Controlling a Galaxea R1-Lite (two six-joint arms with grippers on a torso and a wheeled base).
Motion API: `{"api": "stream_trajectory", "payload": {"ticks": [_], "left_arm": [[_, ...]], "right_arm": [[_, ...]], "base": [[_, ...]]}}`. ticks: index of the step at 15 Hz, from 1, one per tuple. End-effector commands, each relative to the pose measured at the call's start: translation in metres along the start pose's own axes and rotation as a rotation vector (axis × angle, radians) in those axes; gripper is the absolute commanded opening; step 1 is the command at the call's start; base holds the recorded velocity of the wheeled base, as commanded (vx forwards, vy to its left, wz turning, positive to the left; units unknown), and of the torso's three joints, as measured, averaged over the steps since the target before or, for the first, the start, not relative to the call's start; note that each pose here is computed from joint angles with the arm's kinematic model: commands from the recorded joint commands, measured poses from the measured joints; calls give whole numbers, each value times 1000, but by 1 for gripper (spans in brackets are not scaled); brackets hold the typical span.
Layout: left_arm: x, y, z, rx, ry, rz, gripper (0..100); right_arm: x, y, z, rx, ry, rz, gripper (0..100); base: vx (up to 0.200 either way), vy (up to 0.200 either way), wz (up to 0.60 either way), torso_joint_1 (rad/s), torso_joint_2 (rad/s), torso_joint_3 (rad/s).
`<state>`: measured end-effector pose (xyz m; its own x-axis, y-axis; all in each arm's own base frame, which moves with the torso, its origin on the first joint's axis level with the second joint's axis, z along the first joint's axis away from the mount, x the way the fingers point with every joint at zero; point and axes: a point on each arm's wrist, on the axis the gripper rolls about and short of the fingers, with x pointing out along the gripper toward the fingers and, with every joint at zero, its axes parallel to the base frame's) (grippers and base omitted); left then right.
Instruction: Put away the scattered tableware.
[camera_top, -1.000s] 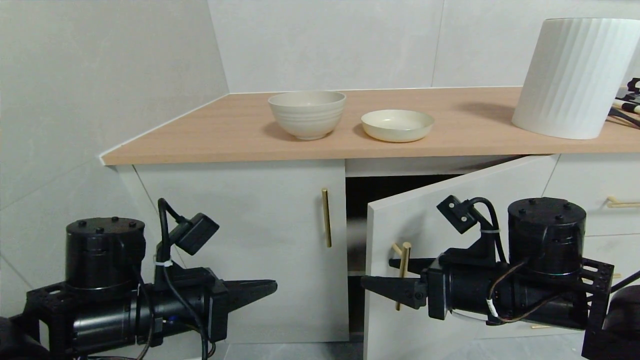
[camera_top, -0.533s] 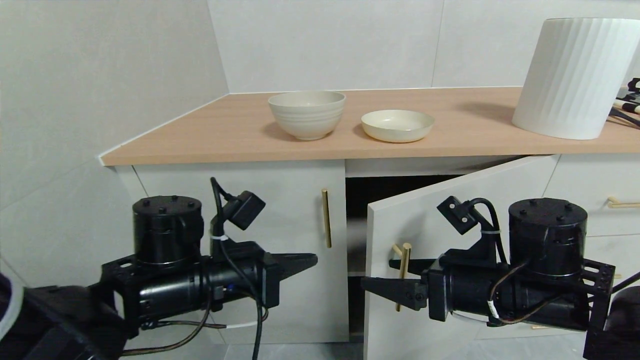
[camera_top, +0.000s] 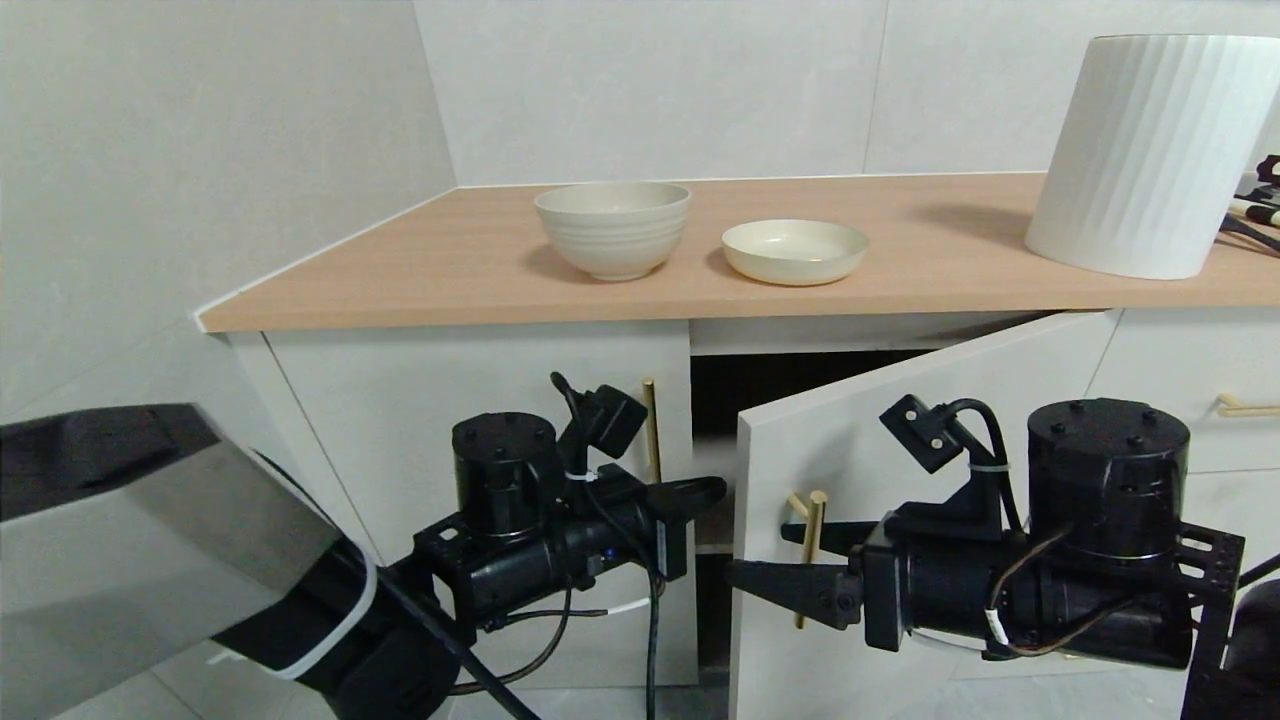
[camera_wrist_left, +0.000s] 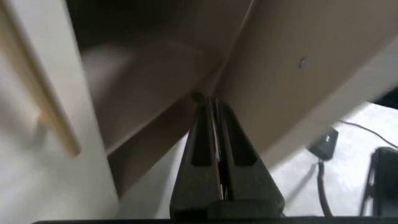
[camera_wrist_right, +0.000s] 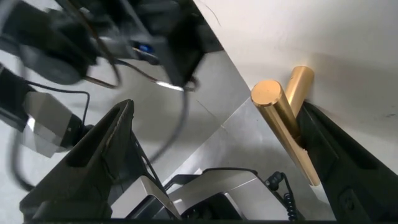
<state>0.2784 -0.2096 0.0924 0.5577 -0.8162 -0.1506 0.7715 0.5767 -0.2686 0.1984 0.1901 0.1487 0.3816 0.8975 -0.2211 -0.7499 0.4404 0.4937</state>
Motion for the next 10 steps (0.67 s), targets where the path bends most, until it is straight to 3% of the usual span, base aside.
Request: {"api": "stream_trajectory", "payload": {"ticks": [1, 5, 7, 10], "left_arm": [[16, 1, -24, -12, 13, -10, 0], [21, -2, -25, -17, -22, -23, 0], [26, -2, -22, -6, -59, -30, 0], [27, -2, -21, -2, -72, -34, 0]], "right_arm": [[-2, 0, -1, 0, 0, -4, 100], [-8, -7, 0, -5, -11, -37, 100], [-17, -18, 3, -68, -32, -87, 100], [-17, -27, 2, -112, -43, -167, 100]], "base": [[0, 0, 0, 0, 0, 0], [0, 0, 0, 0, 0, 0], [0, 0, 0, 0, 0, 0], [0, 0, 0, 0, 0, 0]]}}
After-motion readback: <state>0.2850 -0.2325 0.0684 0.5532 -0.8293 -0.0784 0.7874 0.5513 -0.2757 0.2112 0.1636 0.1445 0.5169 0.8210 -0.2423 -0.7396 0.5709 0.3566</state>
